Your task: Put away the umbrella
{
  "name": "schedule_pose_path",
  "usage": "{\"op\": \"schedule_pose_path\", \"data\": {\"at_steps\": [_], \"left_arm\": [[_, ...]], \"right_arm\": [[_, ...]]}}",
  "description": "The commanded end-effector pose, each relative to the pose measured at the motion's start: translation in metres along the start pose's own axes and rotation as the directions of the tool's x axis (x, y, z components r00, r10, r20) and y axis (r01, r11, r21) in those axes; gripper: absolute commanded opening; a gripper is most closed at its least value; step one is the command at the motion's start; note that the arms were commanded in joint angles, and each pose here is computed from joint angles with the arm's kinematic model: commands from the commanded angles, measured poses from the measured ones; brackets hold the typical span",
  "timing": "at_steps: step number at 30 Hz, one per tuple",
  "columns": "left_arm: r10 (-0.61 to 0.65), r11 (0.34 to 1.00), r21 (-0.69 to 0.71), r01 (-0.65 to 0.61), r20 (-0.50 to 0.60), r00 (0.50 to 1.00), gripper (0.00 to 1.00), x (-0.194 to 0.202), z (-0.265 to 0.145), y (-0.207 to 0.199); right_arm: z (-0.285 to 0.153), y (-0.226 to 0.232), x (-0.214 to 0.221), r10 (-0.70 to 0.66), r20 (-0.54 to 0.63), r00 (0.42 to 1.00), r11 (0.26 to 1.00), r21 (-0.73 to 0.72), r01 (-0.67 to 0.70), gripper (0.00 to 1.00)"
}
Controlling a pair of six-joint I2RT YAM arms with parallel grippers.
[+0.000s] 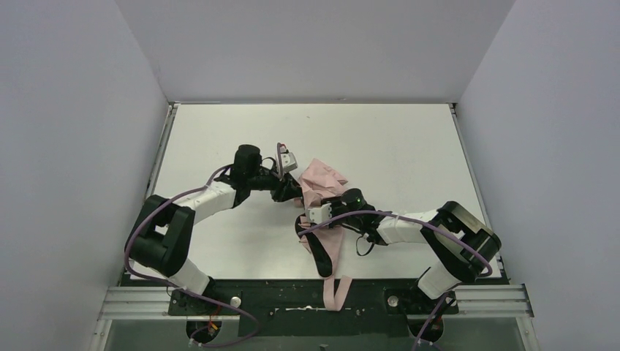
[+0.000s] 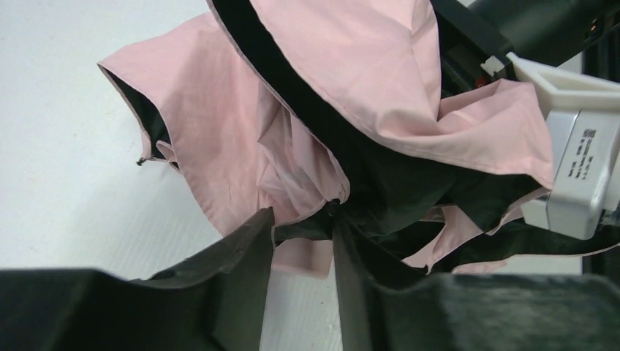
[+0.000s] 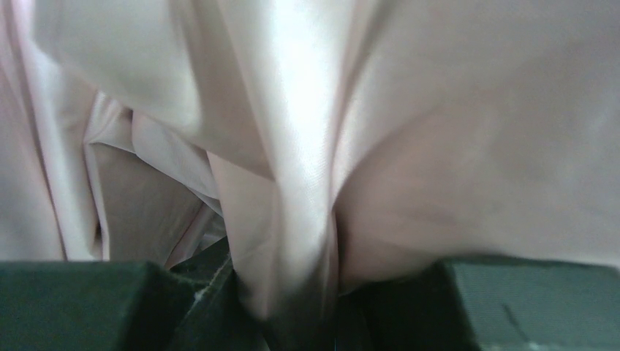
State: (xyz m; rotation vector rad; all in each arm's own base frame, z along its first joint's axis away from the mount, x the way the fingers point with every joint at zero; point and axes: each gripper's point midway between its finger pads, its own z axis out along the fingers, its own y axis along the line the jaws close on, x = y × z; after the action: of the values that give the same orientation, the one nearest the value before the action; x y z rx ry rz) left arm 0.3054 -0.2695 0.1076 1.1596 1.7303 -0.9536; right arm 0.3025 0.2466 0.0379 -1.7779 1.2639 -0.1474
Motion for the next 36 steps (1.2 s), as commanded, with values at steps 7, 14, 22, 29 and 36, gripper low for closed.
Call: {"op": "schedule_pose_path", "data": {"at_steps": [7, 14, 22, 29, 36], "left_arm": [[0.007, 0.996, 0.086, -0.002, -0.056, 0.998, 0.0, -0.005, -0.006, -0.006], [0.01, 1.0, -0.011, -0.01, -0.017, 1.0, 0.0, -0.026, -0.026, 0.02], [0.096, 0.97, -0.23, -0.071, 0.095, 0.991, 0.0, -0.07, -0.037, 0.068], [0.164, 0.975, -0.177, -0.134, 0.164, 0.973, 0.0, -0.134, -0.018, 0.052], [0.207, 0.978, -0.042, -0.203, 0.157, 0.966, 0.0, -0.169, 0.009, 0.0]], "right_arm": [[-0.01, 0.003, -0.013, 0.036, 0.066, 0.997, 0.999, -0.002, -0.036, 0.15], [-0.021, 0.014, -0.007, 0.041, 0.042, 0.998, 0.998, -0.047, -0.039, 0.14], [-0.024, 0.028, -0.009, 0.028, 0.036, 0.999, 0.994, -0.108, -0.024, 0.13], [-0.021, 0.037, -0.014, 0.018, 0.035, 0.999, 0.988, -0.153, -0.012, 0.13], [-0.019, 0.038, -0.014, 0.016, 0.024, 1.0, 0.985, -0.173, -0.012, 0.13]]}}
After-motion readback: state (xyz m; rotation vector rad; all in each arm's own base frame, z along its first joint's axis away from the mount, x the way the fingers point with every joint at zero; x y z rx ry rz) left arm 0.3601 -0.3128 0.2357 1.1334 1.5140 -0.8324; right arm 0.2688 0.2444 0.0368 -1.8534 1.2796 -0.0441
